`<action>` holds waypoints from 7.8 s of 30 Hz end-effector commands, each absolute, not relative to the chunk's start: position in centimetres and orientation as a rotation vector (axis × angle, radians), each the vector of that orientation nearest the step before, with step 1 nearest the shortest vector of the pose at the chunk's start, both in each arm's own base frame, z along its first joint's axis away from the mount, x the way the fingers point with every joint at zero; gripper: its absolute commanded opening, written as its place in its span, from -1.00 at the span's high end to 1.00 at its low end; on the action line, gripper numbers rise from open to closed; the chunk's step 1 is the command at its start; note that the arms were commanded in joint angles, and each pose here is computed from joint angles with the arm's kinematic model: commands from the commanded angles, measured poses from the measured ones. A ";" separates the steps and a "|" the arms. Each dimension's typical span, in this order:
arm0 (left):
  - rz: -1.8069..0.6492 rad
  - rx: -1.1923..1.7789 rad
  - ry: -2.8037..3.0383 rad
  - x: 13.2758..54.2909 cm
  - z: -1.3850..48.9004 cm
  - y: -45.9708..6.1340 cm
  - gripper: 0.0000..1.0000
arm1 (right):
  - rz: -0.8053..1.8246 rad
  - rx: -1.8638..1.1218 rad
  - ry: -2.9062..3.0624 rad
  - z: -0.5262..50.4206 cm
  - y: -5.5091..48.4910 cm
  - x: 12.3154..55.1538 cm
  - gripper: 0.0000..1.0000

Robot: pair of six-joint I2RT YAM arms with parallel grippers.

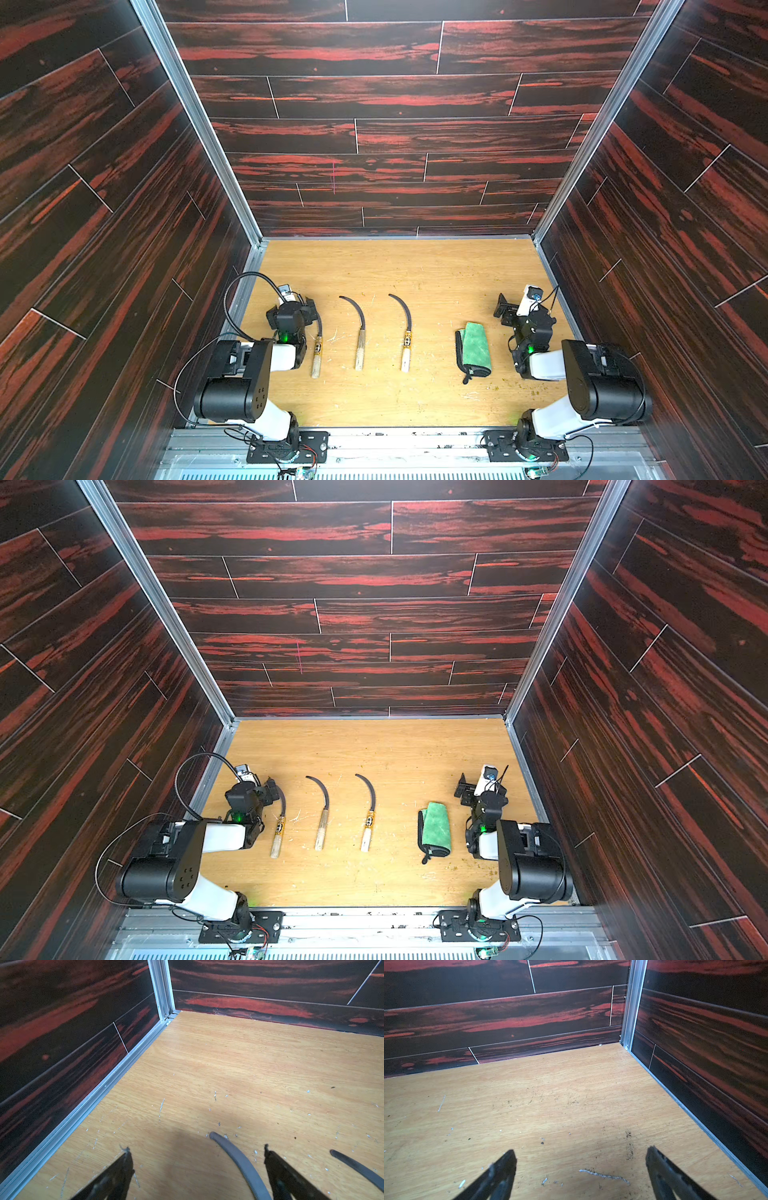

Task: Wipe small sickles with rags
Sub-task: Pick up the rag from the center of the board, then pick up the small sickle from the center of the board, then wipe the small sickle.

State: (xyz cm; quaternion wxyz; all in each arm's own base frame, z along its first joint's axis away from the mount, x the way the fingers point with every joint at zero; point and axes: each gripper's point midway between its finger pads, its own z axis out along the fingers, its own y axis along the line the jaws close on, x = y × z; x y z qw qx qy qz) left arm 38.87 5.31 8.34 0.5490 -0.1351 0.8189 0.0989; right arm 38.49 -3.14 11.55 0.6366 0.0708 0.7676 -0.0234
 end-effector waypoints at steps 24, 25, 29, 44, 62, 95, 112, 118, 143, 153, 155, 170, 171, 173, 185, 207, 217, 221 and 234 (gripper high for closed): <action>-0.294 -0.315 2.260 34.5 20.9 -19.4 -1.00 | 0.200 0.667 2.471 15.0 -1.0 32.9 -0.97; -0.336 -0.273 2.289 34.0 20.4 -21.7 -1.00 | 0.230 0.658 2.489 15.0 -0.5 32.5 -0.97; -0.402 -0.100 2.393 32.5 18.8 -28.7 -1.00 | 0.275 0.689 2.522 14.8 0.3 30.5 -0.97; -0.696 0.262 2.692 28.1 11.6 -43.8 0.49 | 0.426 0.751 2.638 12.0 2.7 26.4 -0.77; -0.806 0.456 2.812 23.4 7.2 -49.1 0.59 | 0.527 0.693 2.762 8.7 4.8 24.6 -0.77; -0.659 0.182 2.994 23.8 -2.9 -43.4 0.95 | 0.669 0.489 2.973 3.8 9.6 25.7 -0.82; -0.608 0.136 3.030 24.2 -4.8 -42.7 1.00 | 0.969 0.407 2.986 2.2 12.7 25.5 -0.59; -0.574 0.128 3.011 24.9 -4.5 -42.4 1.00 | 0.980 0.425 3.009 1.4 12.7 24.5 0.03; -0.125 0.195 2.871 19.8 6.3 -30.5 -0.27 | 0.771 0.363 2.875 6.0 10.8 27.8 0.91; -0.139 0.102 2.803 19.9 4.2 -29.3 -0.26 | 0.820 0.343 2.866 6.2 11.4 27.9 0.91; -0.182 0.075 2.776 20.3 3.9 -29.8 -0.23 | 0.816 0.344 2.868 6.1 11.4 27.8 0.91; -0.284 0.032 2.692 21.1 2.6 -30.1 -0.04 | 0.808 0.322 2.874 6.4 11.7 28.0 0.91; -0.285 0.030 2.690 21.1 2.5 -30.1 0.00 | 0.809 0.318 2.876 6.5 11.8 28.1 0.91; -0.294 0.030 2.692 21.1 2.2 -30.2 0.07 | 0.807 0.311 2.879 6.6 12.0 28.2 0.92; -0.269 0.075 2.670 20.3 1.5 -28.0 0.91 | 0.815 0.120 2.904 8.4 15.5 29.0 0.92; -0.388 0.654 2.461 19.2 1.5 -29.5 1.00 | 1.077 -0.440 2.874 9.9 27.8 29.3 0.95; -0.383 0.615 2.423 20.4 1.4 -30.4 1.00 | 1.129 -0.424 3.003 5.9 30.1 26.3 0.97; -0.378 0.571 2.395 21.0 1.8 -30.3 1.00 | 1.123 -0.357 3.068 4.2 30.1 25.1 0.99; -0.412 0.508 2.368 21.5 2.4 -30.7 1.00 | 0.792 -0.251 3.232 -1.7 28.0 23.6 1.00</action>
